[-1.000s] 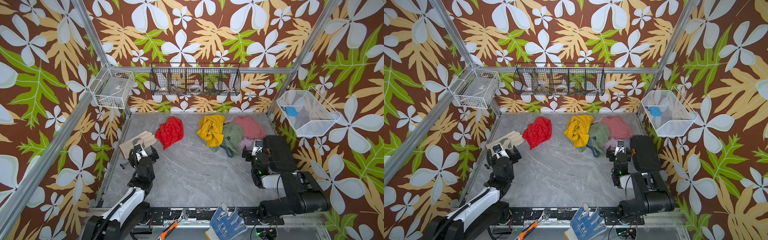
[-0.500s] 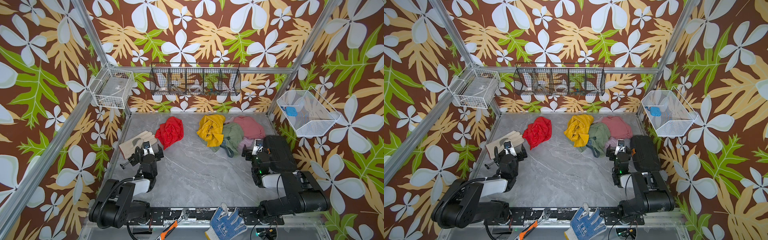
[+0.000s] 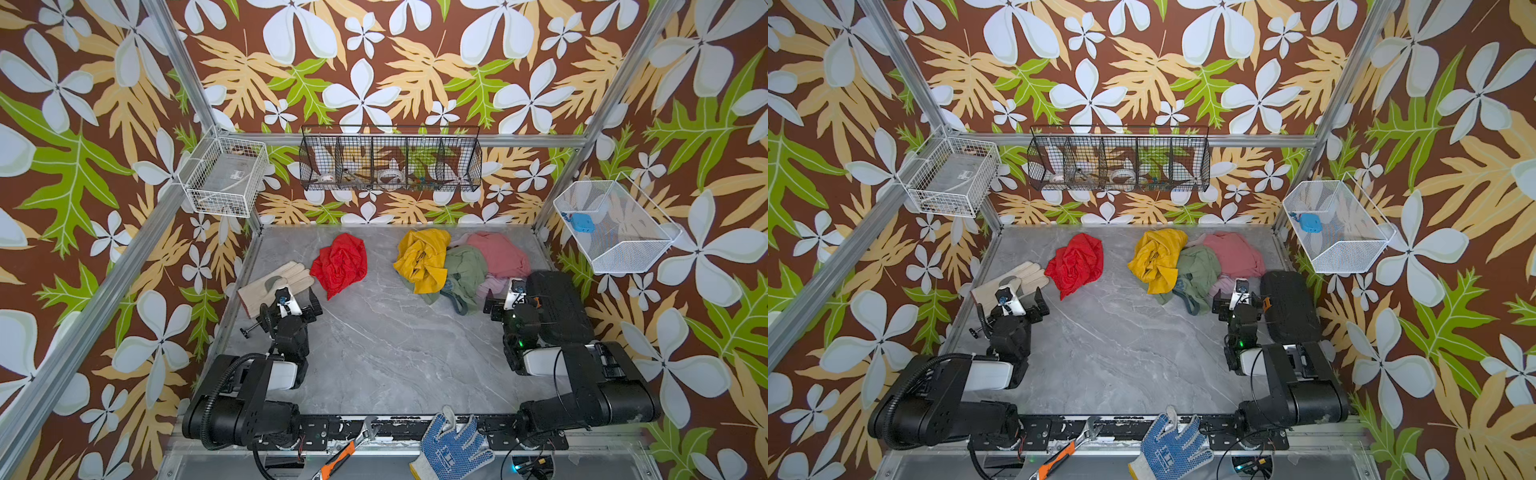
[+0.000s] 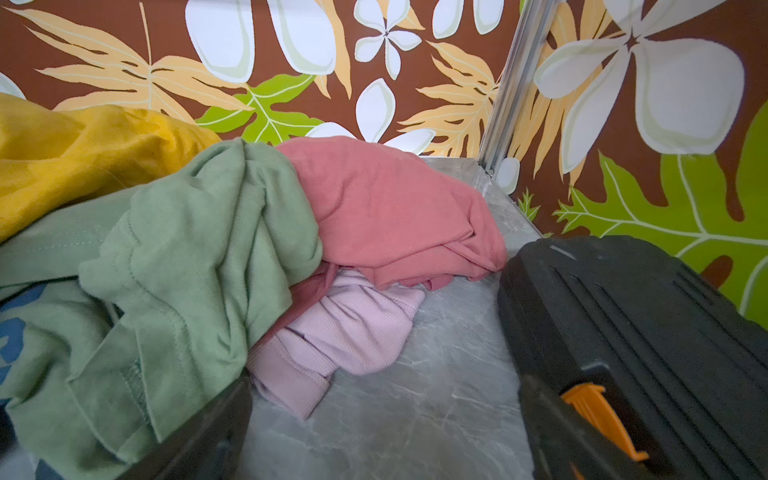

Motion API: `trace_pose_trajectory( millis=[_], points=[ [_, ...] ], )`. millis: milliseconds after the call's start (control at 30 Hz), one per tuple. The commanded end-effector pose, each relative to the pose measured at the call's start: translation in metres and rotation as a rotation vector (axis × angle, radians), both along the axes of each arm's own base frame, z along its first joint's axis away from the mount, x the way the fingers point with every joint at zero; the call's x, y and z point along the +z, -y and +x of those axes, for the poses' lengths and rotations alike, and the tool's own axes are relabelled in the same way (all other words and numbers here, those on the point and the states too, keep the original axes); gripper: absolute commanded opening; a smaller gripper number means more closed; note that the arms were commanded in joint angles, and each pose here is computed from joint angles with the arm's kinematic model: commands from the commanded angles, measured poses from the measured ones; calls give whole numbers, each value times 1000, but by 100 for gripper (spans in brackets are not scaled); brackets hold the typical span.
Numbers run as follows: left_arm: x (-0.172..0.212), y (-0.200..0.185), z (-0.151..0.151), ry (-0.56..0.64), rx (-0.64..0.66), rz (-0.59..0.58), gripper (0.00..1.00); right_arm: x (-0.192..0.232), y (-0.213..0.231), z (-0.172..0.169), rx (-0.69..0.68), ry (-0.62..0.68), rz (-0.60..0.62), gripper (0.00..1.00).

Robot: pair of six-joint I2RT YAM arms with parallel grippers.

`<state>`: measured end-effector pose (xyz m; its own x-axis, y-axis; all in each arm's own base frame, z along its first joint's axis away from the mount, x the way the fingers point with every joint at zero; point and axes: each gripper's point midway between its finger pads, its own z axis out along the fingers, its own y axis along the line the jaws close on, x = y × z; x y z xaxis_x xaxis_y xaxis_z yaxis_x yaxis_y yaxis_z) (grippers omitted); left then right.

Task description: Pick out a specific cloth from the pile

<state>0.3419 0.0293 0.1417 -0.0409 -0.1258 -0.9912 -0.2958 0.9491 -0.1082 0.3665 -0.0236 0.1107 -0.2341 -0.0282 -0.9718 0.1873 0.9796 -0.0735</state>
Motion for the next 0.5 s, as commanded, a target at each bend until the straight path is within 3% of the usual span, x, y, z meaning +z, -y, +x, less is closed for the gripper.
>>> trace_pose_trajectory(
  millis=[0,467],
  points=[
    [10,-2,1,42,11,-5,100,4,-1,2,5,19,10,100],
    [11,-2,0,45,9,-2,100,4,0,3,8,20,19,100]
  ],
)
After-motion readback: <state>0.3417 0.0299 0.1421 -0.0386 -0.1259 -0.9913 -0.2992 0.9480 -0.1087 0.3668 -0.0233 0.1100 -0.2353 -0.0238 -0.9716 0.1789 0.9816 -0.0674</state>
